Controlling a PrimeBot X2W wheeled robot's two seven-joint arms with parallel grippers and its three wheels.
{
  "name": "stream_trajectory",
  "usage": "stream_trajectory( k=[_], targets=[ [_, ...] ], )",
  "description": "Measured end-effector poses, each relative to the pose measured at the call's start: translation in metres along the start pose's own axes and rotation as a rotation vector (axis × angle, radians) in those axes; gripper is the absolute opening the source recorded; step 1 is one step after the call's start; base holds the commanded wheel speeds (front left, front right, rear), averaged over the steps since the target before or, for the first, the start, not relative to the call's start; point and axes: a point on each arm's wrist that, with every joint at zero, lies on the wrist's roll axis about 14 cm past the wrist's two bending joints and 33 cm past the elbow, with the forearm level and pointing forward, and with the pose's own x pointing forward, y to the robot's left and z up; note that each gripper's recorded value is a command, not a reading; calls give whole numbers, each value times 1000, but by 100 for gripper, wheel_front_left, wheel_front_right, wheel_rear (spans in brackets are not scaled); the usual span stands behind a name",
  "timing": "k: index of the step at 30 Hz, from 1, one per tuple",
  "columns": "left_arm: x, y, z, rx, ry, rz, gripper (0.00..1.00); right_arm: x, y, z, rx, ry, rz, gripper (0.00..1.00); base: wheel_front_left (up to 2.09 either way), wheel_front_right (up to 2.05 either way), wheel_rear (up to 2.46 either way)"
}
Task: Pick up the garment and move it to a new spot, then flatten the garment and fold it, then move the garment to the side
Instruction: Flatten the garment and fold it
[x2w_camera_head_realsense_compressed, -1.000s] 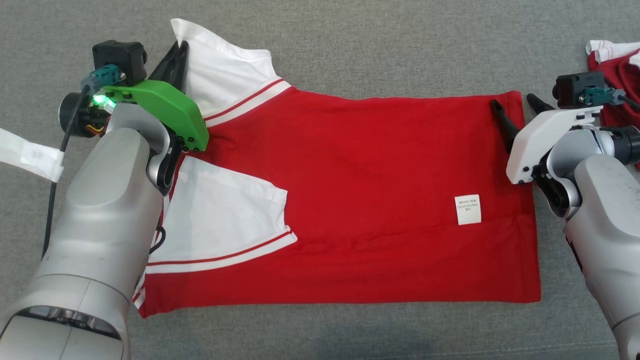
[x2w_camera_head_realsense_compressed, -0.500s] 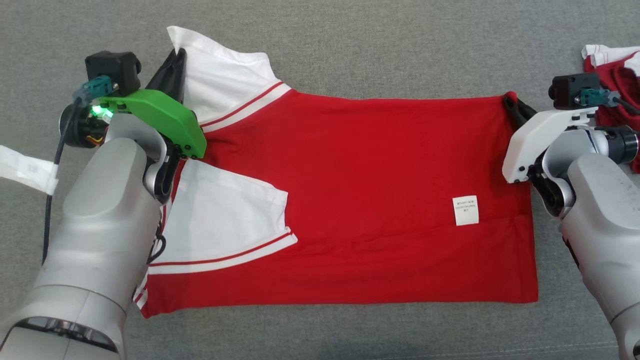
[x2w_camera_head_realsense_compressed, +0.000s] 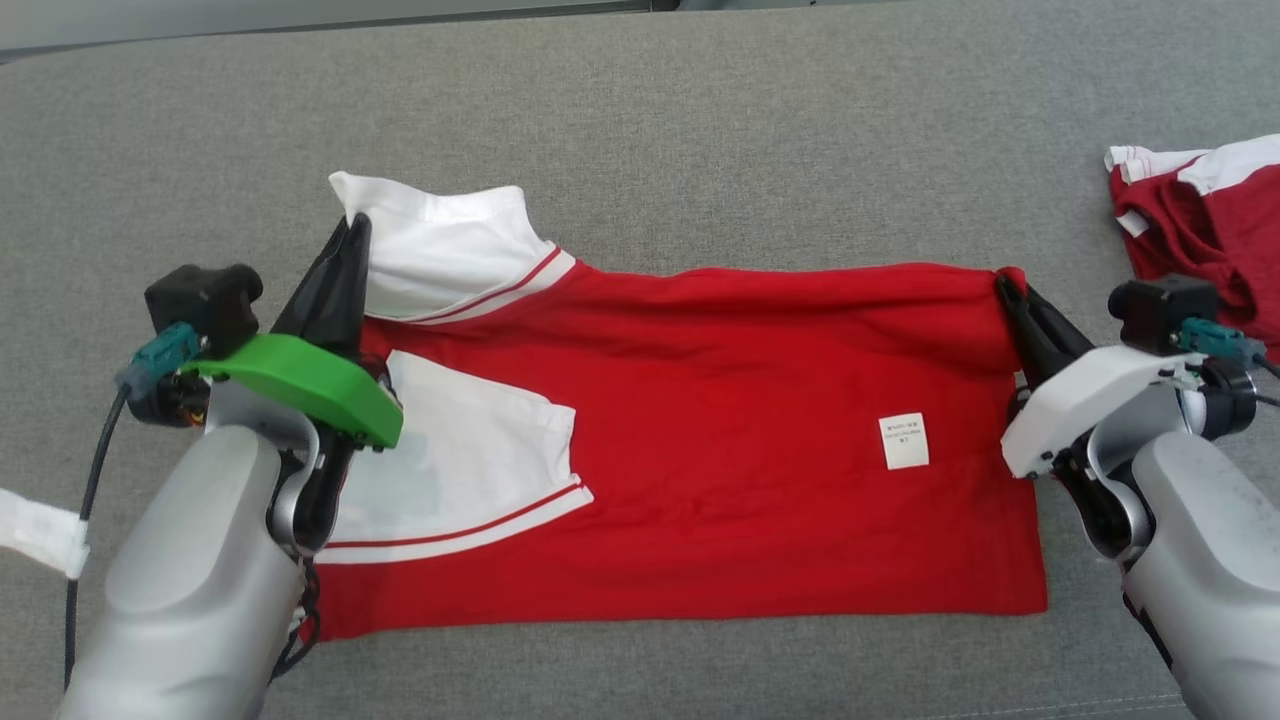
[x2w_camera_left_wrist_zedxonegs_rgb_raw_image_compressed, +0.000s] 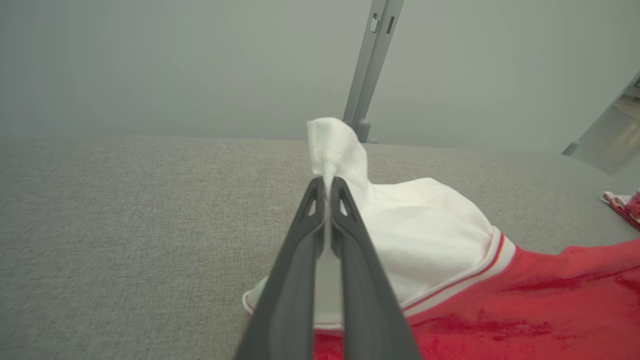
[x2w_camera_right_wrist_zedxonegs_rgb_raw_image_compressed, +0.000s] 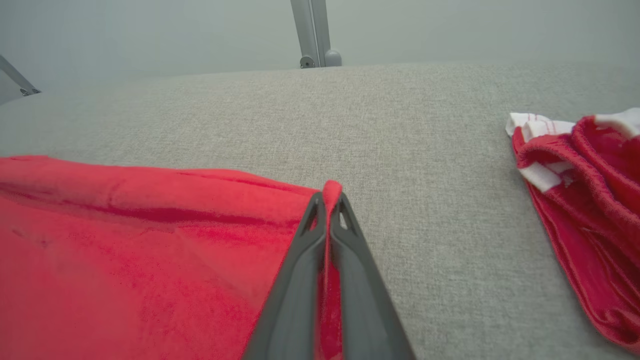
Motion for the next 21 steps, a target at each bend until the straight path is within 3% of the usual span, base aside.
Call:
stream_trajectory(
  k=[15, 21],
  targets=[
    [-91, -12, -29, -113, -6, 109, 0, -58, 21, -16, 99, -42, 0, 0, 0, 0, 0],
    [-106, -14, -41, -159, 18, 143, 0, -68, 27, -22, 111, -32, -8, 0, 0, 0, 0]
  ],
)
